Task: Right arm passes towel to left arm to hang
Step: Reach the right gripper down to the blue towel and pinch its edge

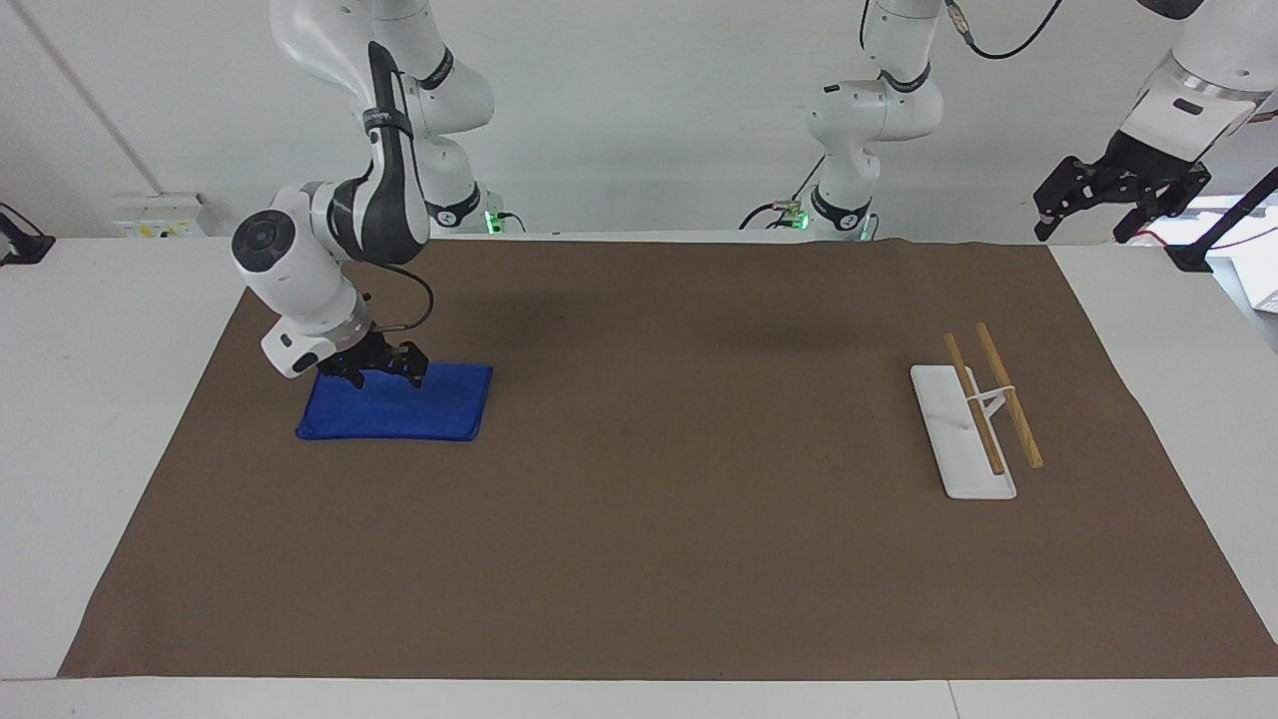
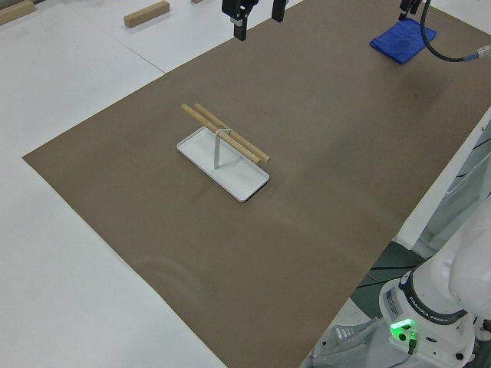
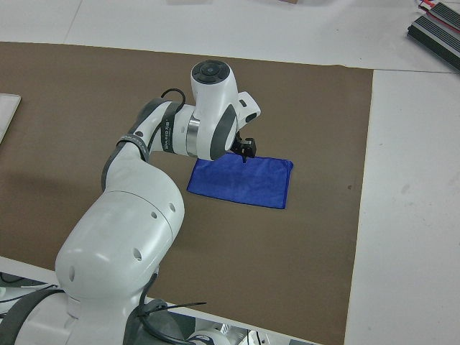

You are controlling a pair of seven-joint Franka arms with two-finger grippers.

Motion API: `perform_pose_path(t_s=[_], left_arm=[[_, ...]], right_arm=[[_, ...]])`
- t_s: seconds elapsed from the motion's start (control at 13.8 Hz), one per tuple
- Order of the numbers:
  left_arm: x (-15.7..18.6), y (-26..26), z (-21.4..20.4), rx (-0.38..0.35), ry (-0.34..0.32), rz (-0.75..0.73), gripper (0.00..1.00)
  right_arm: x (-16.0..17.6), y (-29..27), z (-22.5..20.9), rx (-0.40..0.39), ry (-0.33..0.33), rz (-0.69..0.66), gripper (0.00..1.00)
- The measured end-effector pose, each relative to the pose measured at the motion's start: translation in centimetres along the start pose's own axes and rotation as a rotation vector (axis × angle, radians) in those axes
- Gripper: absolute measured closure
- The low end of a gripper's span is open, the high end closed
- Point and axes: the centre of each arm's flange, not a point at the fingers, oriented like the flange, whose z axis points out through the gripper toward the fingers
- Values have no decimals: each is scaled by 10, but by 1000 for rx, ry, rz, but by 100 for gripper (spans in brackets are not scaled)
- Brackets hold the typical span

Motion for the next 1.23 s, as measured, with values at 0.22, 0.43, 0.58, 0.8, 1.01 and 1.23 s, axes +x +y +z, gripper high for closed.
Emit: perform_pose_path(t_s=[0.22, 0.43, 0.58, 0.8, 1.01, 1.23], left_arm=[[0, 0, 0, 0, -1, 0, 0], [0, 0, 0, 0, -1, 0, 0], [0, 0, 0, 0, -1, 0, 0], [0, 0, 0, 0, -1, 0, 0], [-2, 0, 1, -3, -16, -1, 0], [-4, -3, 4, -4, -31, -6, 0]], right_arm=[[-15, 5, 32, -83, 3, -70, 14], [-21, 8, 48, -99, 25, -92, 22], [-22, 10, 50, -98, 21, -88, 23], [-23, 12, 51, -98, 18, -83, 25], [-28, 12, 58, -97, 2, -82, 28], [-29, 11, 57, -95, 4, -84, 54]])
